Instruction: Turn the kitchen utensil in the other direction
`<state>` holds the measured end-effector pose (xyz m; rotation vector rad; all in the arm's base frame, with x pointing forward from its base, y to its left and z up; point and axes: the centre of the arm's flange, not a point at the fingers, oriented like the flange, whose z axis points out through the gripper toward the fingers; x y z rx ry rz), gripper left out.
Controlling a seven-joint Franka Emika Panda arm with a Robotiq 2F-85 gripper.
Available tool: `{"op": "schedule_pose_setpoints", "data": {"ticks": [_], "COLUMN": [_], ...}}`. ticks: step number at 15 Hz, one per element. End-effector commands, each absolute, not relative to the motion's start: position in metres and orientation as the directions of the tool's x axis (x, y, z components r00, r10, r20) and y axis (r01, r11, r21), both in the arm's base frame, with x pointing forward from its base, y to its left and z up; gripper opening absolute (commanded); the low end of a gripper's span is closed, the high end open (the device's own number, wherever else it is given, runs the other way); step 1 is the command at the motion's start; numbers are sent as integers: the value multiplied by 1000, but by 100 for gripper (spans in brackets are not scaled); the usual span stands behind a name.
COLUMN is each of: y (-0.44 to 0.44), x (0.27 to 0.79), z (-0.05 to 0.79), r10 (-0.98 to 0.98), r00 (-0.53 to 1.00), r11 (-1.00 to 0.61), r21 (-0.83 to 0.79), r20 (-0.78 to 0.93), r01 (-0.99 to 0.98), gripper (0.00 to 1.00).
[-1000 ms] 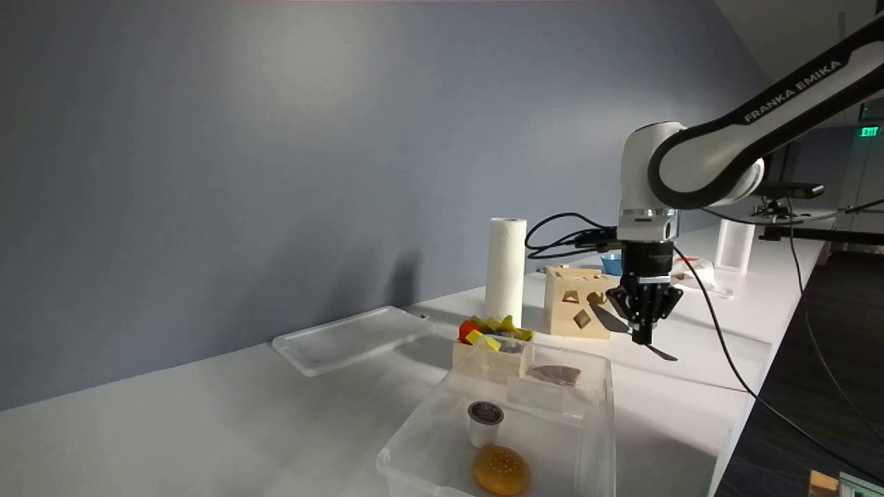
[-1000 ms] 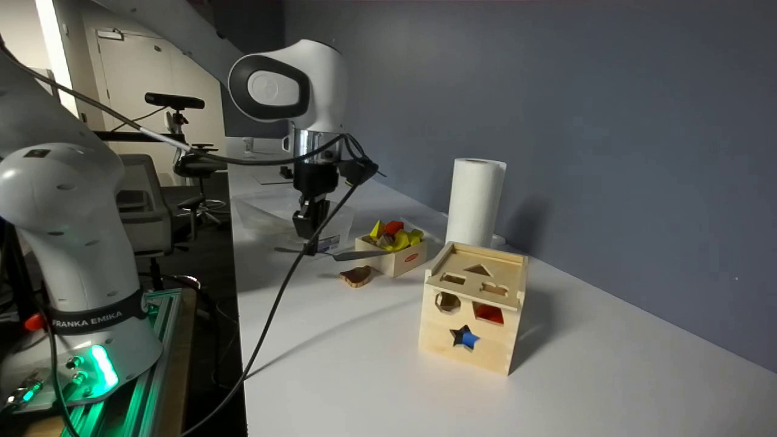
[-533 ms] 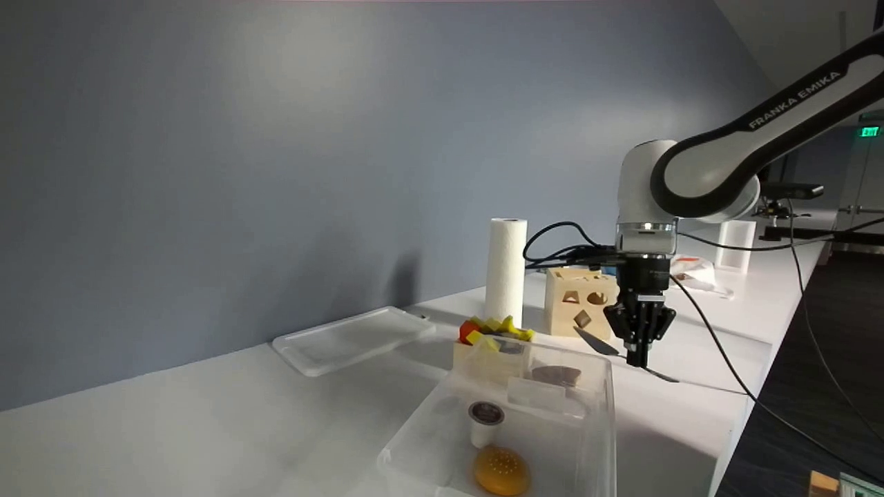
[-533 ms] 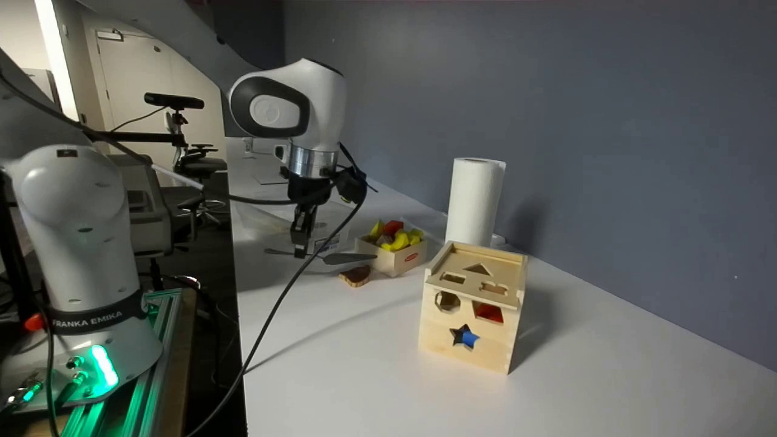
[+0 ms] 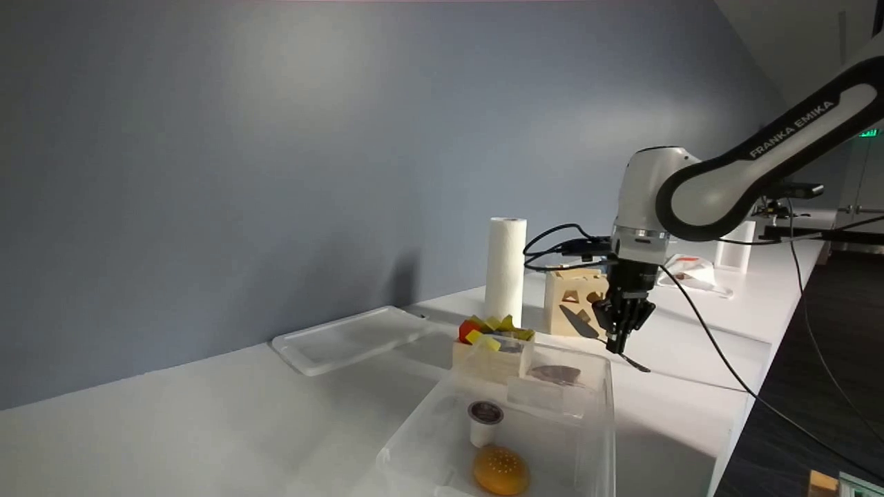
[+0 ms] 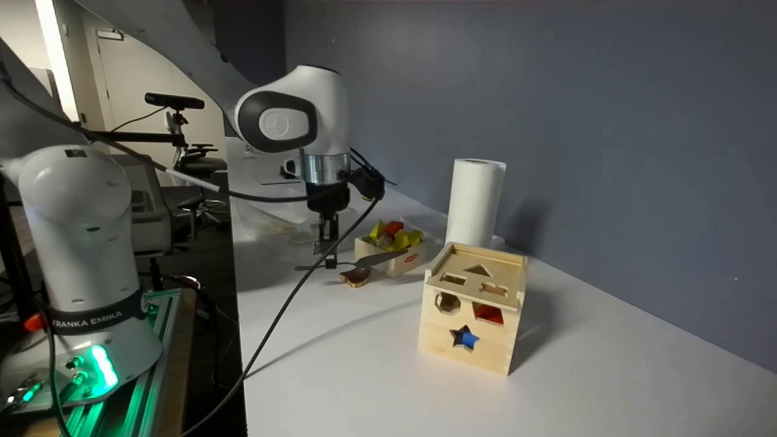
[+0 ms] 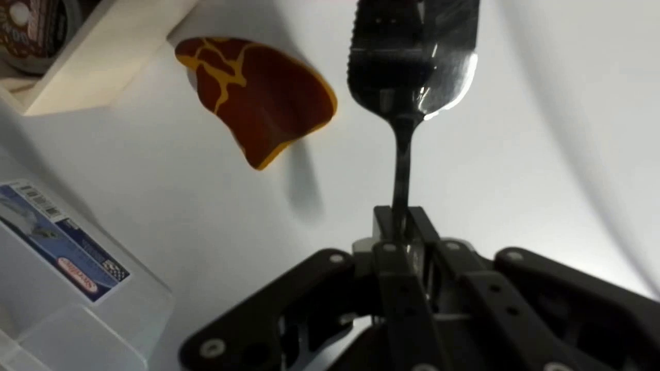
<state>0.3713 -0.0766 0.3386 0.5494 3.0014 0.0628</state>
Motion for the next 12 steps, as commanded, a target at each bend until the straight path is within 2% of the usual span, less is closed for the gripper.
{"op": "schedule_pose_setpoints", "data": {"ticks": [1, 12], "y": [-83, -88], "x": [360, 354], "z": [316, 283], "r10": [331, 285], "r00": [-932, -955], "r11": [943, 957], "r21": [21, -31], "r20": [-147, -79], "r01": [332, 288], "gripper": [2, 2]}}
